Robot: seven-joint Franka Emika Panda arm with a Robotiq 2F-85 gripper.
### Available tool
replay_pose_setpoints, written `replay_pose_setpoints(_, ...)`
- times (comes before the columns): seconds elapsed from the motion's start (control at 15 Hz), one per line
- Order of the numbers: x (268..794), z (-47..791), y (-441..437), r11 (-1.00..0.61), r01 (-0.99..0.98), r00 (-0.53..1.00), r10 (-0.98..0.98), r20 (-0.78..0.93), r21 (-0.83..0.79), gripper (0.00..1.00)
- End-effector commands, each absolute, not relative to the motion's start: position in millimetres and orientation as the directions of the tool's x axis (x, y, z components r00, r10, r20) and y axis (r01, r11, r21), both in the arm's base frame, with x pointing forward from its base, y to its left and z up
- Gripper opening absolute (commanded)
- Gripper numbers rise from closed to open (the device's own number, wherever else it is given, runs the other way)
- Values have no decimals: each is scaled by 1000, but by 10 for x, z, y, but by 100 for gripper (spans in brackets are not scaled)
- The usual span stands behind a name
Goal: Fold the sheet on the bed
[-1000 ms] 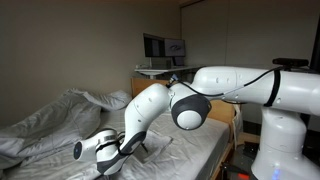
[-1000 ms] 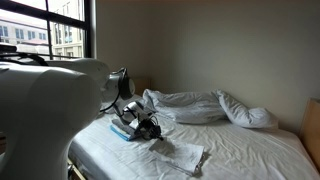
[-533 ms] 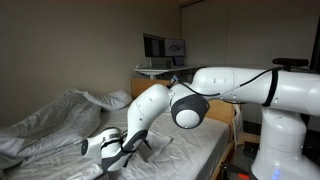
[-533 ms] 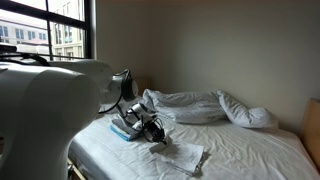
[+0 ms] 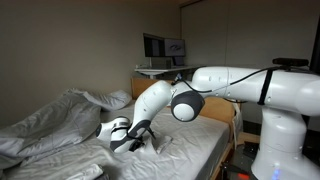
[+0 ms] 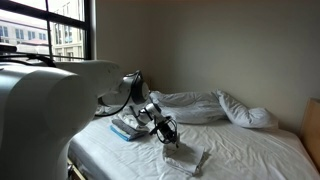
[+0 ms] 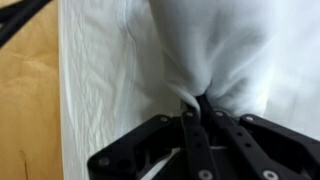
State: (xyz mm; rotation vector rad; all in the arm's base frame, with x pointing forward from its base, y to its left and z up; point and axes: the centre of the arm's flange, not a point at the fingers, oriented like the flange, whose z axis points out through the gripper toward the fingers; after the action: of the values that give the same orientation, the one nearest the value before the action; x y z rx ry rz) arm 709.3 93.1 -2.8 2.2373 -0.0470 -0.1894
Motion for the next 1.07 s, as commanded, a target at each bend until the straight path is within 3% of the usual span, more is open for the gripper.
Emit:
replay_pose_setpoints(0.0,7326,33,569,-664,42,979,-121,-164,746,10)
replay_pose_setpoints(1.0,7305,-116,-1112,-716,-97,890,-374,-263,691,9)
